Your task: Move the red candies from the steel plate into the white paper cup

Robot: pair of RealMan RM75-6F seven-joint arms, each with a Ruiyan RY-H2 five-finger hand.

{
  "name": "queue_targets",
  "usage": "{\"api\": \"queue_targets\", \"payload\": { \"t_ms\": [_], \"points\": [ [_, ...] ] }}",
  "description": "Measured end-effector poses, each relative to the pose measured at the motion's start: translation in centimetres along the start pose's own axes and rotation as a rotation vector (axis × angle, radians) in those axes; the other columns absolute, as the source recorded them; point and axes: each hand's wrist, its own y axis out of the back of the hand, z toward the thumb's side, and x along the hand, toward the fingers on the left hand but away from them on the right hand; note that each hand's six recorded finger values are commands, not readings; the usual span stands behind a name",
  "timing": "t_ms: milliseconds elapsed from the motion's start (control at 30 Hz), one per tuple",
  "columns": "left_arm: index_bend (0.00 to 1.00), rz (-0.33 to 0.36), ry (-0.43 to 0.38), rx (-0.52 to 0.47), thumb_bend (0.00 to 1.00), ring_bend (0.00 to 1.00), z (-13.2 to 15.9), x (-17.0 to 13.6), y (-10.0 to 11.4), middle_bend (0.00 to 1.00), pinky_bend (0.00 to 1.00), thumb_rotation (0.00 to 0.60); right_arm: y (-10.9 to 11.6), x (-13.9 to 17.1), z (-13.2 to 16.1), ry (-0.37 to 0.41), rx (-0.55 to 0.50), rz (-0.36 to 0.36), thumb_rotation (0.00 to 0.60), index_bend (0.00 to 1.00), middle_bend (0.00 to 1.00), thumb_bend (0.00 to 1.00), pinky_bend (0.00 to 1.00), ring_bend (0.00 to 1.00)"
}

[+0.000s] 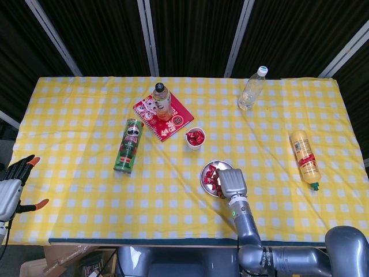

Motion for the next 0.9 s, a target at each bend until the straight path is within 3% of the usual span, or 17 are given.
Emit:
{"api": "queue_targets", "payload": {
  "t_ms": [400,733,900],
  "points": [
    [0.0,-0.004,0.001,-0.005,0.03,0.0,0.1,0.0,0.0,0.0,0.0,0.6,-0.3,-0.2,-0.5,-0.002,-0.012,0.004,0.6,0.55,0.82,0.63,0.92,0.9],
    [0.0,-0.003,-0.001,-0.007,0.03,0.0,0.2,0.1,0.0,0.0,0.0,0.6,0.5,0.0,-0.2,0.02,-0.029,-0.023,0.6,0.55,0.82,0.64,0.92,0.9],
    [0.0,-0.004,0.001,-0.007,0.03,0.0,0.2,0.0,0.0,0.0,0.0,0.6,3.1,0.0,0.1,0.037,-0.067,-0.08,0.6,0.55,0.82,0.64,0.92,0.9]
  ]
}}
